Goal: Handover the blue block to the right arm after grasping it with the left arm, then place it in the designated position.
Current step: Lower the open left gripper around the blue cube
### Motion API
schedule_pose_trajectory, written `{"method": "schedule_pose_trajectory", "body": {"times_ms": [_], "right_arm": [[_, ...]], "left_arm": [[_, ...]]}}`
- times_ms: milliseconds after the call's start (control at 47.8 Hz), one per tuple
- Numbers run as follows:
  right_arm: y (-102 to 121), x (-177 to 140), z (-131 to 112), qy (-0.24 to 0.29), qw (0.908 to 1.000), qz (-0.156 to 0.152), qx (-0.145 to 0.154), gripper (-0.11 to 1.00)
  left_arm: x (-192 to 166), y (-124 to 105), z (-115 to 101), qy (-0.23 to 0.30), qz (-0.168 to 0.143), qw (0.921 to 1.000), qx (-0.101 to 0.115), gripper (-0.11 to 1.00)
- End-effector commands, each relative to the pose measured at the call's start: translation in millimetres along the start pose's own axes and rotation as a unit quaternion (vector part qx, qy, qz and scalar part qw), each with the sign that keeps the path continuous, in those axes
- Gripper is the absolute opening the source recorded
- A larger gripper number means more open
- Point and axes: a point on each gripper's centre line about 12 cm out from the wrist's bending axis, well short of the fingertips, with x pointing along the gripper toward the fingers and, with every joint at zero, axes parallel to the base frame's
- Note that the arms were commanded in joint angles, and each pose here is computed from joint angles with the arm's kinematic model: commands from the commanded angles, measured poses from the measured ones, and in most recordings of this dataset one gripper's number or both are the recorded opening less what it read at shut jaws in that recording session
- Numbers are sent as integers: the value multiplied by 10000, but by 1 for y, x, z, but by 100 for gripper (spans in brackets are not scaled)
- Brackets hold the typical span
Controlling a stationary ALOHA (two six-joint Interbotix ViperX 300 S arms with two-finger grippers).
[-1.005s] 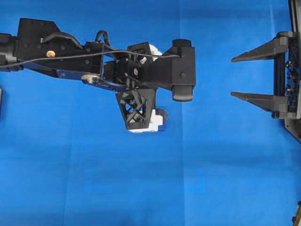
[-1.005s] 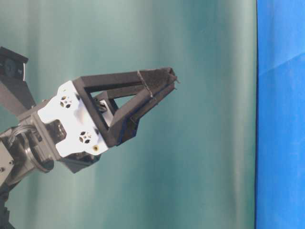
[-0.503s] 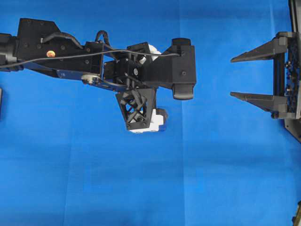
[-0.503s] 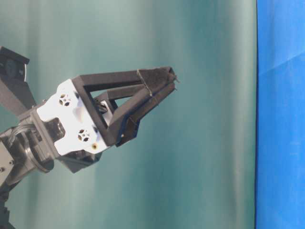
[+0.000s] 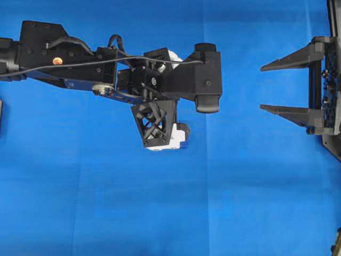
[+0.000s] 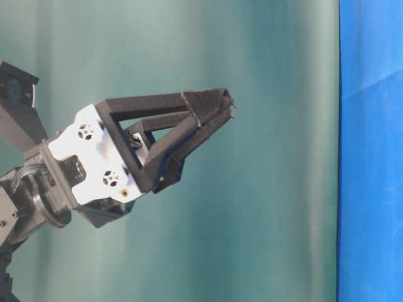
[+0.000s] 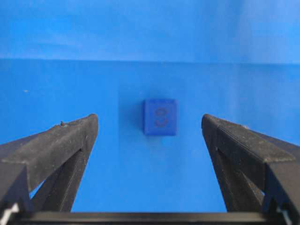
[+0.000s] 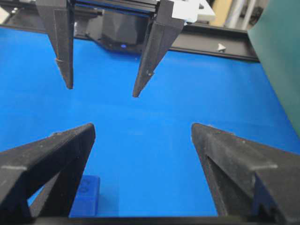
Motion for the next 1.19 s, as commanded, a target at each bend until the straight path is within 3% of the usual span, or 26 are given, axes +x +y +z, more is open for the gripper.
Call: {"method": "schedule_pose_trajectory", "body": {"times_ms": [0,126,377,712,1173], "right_arm": [[-1,2,10,-115,9999,-16,24,98],[-1,3,10,-108,9999,-16,24,98],[-1,3,9,-100,9999,-16,24,98],[-1,7,4,7,10000,-18,24,98],[-1,11,-2,130,9999,-21,24,98]], "left_arm": [[-7,-1,5,-184,-5,9998,9,93],[0,-3,-1,-252,-26,9997,-19,93],[24,-2,-24,-190,-34,9994,-270,93],[67,-20,-41,35,-137,9998,-109,93],[103,-19,-58,157,-121,9997,-119,93]]}}
